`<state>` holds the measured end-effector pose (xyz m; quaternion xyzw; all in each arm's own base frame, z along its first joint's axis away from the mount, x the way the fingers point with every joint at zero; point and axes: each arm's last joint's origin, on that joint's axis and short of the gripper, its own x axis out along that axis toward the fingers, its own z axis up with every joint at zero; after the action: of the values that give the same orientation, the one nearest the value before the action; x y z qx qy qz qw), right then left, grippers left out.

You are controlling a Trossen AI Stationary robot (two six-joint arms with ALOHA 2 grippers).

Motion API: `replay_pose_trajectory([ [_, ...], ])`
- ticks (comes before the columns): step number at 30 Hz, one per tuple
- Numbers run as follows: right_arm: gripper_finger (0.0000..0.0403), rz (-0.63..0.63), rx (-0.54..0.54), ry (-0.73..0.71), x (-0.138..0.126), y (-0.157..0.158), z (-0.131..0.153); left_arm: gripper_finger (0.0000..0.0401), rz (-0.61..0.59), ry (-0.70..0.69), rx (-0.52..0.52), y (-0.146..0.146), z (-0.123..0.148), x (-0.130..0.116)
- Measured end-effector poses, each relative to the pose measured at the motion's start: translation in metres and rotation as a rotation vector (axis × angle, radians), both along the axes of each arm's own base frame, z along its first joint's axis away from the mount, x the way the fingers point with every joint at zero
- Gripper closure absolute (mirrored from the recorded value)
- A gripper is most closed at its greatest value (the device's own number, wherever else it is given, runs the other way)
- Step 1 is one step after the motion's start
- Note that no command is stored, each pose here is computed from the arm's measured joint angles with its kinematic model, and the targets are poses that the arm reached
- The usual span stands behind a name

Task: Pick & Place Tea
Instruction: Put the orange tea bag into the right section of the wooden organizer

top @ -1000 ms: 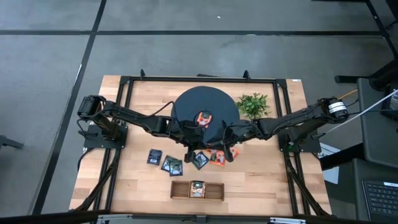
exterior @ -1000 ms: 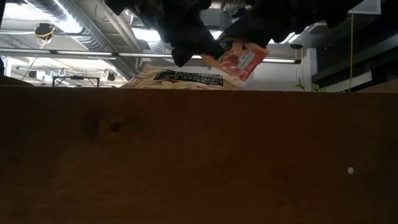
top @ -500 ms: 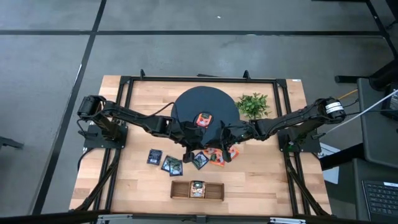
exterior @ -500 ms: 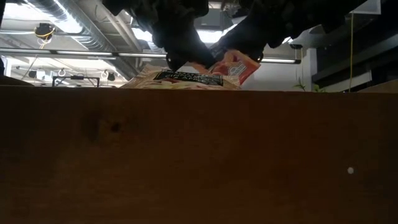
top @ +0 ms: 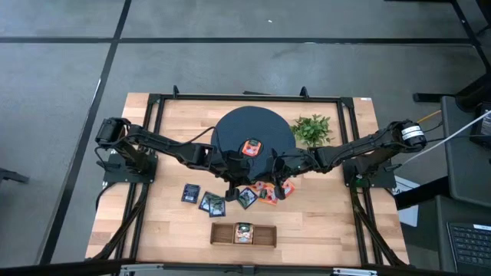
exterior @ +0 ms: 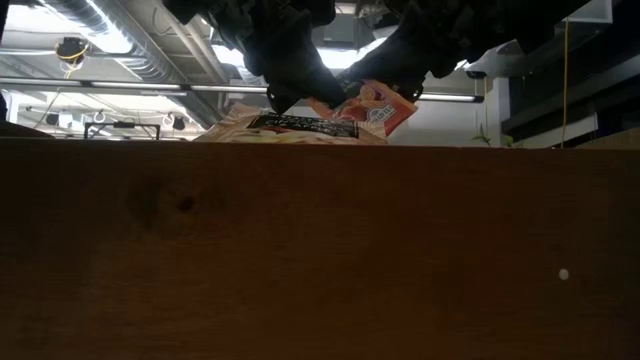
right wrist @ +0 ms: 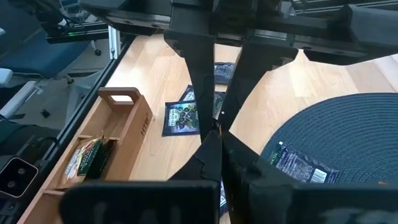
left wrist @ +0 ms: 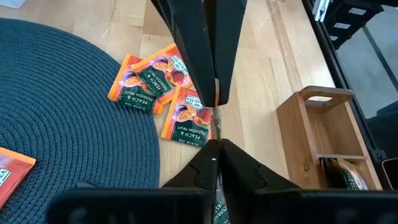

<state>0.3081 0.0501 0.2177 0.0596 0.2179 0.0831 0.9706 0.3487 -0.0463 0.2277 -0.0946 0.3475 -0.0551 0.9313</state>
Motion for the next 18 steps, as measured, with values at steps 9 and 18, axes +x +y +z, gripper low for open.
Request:
replay_pose_trajectory([
  [9,0.04,-0.004,0.018,0.064,-0.008,0.002,0.0,0.0357,-0.004,0.046,0.006,-0.001,-0.003,-0.003],
  [18,0.0401,-0.014,0.054,0.061,-0.033,0.039,0.02,0.0357,-0.017,0.053,0.067,-0.009,-0.005,-0.005],
])
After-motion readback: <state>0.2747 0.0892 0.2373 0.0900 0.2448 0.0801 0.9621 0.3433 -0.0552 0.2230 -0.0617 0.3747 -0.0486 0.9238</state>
